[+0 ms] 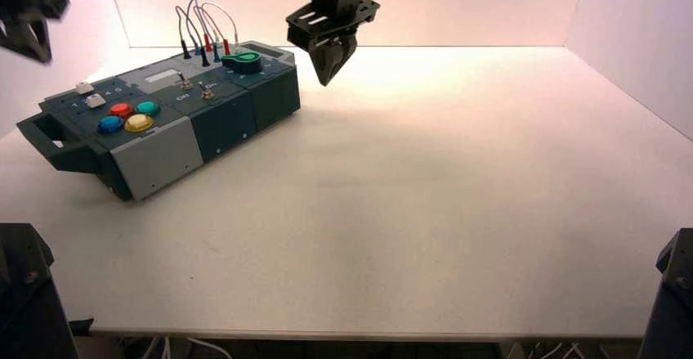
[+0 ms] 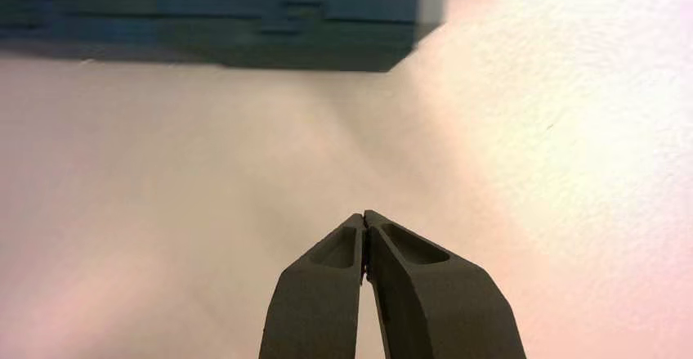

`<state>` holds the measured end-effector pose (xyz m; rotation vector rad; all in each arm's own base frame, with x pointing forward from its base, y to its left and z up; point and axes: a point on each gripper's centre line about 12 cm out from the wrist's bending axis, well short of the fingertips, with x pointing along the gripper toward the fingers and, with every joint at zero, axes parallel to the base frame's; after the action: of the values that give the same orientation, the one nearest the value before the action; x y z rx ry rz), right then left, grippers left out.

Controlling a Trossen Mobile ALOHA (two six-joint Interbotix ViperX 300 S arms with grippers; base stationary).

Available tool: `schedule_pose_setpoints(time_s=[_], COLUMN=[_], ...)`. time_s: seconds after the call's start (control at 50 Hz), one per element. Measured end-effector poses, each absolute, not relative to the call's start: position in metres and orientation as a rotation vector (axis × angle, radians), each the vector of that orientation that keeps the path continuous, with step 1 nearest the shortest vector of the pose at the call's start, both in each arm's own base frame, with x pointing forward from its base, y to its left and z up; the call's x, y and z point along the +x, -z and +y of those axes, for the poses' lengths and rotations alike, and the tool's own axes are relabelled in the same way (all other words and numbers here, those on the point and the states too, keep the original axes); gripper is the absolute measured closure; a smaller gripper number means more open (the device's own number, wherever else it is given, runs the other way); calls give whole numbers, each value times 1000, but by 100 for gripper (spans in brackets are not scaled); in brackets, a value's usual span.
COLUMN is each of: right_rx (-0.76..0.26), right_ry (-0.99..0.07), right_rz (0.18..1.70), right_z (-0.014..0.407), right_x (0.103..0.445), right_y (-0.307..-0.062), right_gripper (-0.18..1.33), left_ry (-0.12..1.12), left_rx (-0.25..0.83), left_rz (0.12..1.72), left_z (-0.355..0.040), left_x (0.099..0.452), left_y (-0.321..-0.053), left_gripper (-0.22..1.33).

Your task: Rotate the box counterclockwise.

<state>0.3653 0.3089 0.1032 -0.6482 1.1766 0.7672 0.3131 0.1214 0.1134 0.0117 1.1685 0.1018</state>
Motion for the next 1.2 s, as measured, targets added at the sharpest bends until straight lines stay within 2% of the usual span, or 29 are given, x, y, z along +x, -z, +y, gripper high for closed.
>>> schedule_pose_setpoints(time_s=[0.14,0.4,0.6,0.9,1.2], right_rx=[-671,-706,-710,-677,-659], right_ry=[-795,-858,-898,-887,-859], right_rz=[1181,1185,1184,1125,1132], right_z=[317,335,349,358,360], right_x=[352,324,307,327,352], right_y=[-108,-111,-111,-115,-98], right_gripper=[128,128,129,128,128], left_ry=[-125,-184,-175,-160,-154], left_rx=[24,73,60,39,33], left_rz=[1135,1001,1044,1094,1116], left_z=[126,136,136,134,131], left_x=[319,334,334,330,324], left_y=[-104,-108,-91,-80,-75], left_gripper=[127,127,127,127,127])
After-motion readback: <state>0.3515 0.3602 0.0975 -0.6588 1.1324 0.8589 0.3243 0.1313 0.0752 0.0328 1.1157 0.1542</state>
